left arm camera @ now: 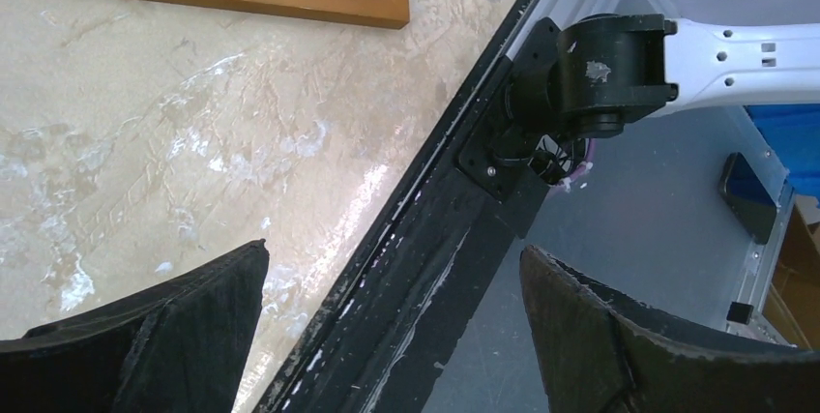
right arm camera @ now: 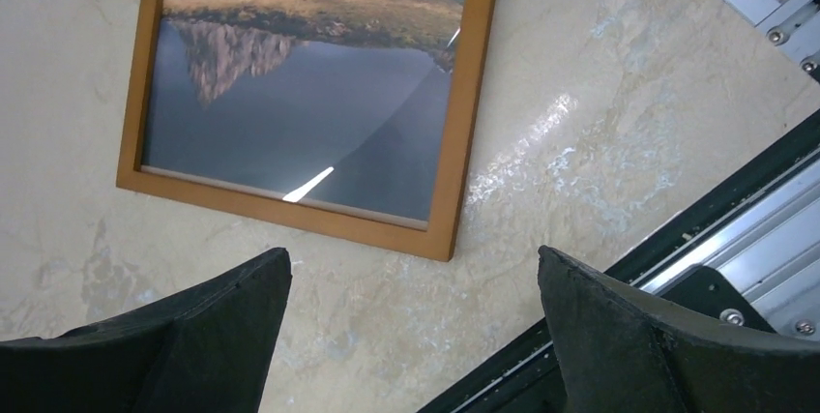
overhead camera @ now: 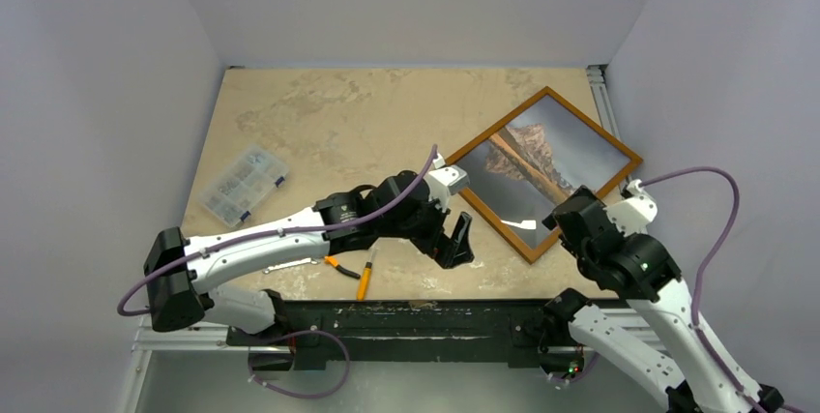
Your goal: Take the photo out of the frame
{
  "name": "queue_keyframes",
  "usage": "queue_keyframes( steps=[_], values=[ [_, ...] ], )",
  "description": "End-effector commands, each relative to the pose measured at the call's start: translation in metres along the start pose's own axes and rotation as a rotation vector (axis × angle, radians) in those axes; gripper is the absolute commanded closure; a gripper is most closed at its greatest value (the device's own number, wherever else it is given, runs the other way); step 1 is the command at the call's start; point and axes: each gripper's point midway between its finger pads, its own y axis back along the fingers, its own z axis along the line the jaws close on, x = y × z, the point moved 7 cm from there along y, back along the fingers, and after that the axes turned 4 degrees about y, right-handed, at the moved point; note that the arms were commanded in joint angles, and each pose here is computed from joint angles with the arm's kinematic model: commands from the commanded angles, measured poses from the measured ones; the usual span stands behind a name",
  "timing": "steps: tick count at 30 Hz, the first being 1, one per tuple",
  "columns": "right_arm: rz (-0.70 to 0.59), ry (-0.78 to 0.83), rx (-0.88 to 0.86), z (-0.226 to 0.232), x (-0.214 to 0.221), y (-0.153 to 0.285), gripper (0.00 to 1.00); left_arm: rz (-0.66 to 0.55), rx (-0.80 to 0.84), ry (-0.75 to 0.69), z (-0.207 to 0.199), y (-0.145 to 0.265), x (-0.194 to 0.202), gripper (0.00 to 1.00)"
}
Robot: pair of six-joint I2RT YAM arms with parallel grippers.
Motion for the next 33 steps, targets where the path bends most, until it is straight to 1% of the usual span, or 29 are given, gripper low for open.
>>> queue_keyframes(
  steps=[1,7,12,15,17,20,24,25,28,30,32,33],
  values=[
    [-0.02,-0.111,0.05,0.023,0.006,-0.02,0.04,-0.11,0.01,-0.019,-0.007,0.025,-0.013,0.02],
    [-0.032,-0.109,0.121,0.027,0.017,-0.051,0.1,-0.134,0.001,-0.038,0.001,0.045,0.001,0.0],
    [0.076,-0.143,0.181,0.009,0.037,-0.097,0.13,-0.131,-0.019,-0.065,0.009,0.058,0.011,0.0],
    [0.106,-0.167,0.143,0.008,0.05,-0.106,0.21,-0.134,-0.018,-0.07,0.011,0.065,0.017,0.0],
    [0.124,-0.17,0.128,0.009,0.057,-0.112,0.29,-0.134,-0.015,-0.071,0.012,0.067,0.019,0.0],
    [0.148,-0.163,0.146,0.007,0.067,-0.123,0.34,-0.131,-0.01,-0.074,0.012,0.067,0.02,0.0],
    [0.173,-0.149,0.152,0.006,0.076,-0.135,0.55,-0.131,0.005,-0.074,0.011,0.066,0.02,0.0],
    [0.177,-0.15,0.152,0.005,0.078,-0.137,0.59,-0.129,0.01,-0.072,0.011,0.066,0.021,0.0],
    [0.19,-0.158,0.148,0.005,0.081,-0.142,0.64,-0.13,0.021,-0.064,0.01,0.064,0.022,0.0],
    [0.199,-0.163,0.144,0.005,0.083,-0.145,0.7,-0.123,0.022,-0.062,0.01,0.062,0.023,0.0],
    [0.205,-0.171,0.148,0.004,0.085,-0.146,0.72,-0.12,0.023,-0.062,0.01,0.061,0.023,0.0],
    [0.209,-0.173,0.147,0.004,0.086,-0.147,0.75,-0.119,0.023,-0.063,0.01,0.061,0.023,0.0]
  ],
)
